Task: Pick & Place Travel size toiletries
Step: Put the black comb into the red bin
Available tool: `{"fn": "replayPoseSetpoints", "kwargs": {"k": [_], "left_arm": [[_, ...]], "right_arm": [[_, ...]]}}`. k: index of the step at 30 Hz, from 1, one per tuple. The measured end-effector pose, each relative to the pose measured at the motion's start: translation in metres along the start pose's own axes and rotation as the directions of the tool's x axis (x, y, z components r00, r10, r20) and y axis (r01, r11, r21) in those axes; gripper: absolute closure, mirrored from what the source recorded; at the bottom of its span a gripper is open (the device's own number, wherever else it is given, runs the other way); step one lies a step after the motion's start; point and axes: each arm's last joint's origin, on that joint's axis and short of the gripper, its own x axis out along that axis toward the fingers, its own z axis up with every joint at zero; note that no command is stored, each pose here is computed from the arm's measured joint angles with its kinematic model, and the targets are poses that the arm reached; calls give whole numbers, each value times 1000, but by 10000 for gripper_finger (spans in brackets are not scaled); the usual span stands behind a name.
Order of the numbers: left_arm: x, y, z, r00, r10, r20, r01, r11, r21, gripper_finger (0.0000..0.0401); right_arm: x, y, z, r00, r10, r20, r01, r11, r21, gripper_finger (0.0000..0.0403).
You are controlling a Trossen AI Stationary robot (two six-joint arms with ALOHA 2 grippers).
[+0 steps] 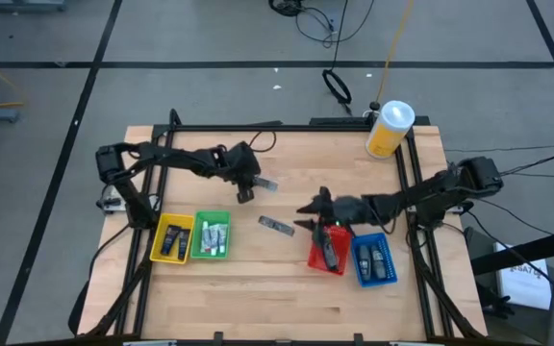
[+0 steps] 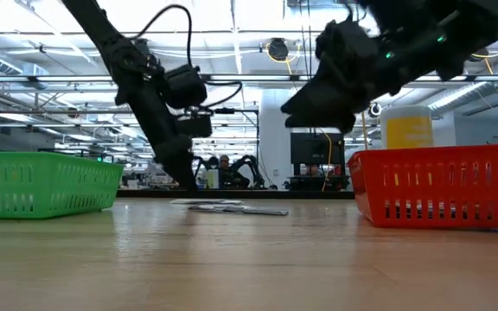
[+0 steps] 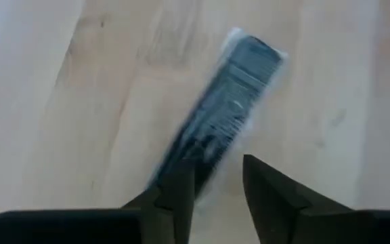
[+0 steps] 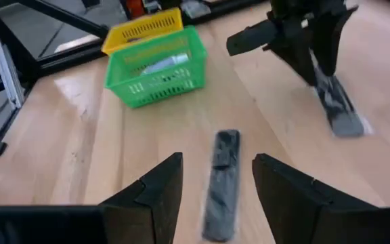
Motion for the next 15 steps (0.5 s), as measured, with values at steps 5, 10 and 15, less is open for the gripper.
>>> {"fn": "replayPoseSetpoints", "kwargs": {"k": [5, 10, 15], "left_arm": [[28, 5, 1, 998, 20, 55, -20, 1000, -1, 337], [48, -13, 10, 979, -81, 189, 89, 996, -33, 394], [46, -47, 27, 928, -147, 342, 147, 989, 28, 382]], "right_arm": [[4, -29, 6, 999, 5, -51, -1, 998, 69, 232], [4, -53, 1, 987, -62, -151, 80, 989, 121, 232], [1, -87, -2, 957, -126, -263, 183, 961, 208, 225]]}}
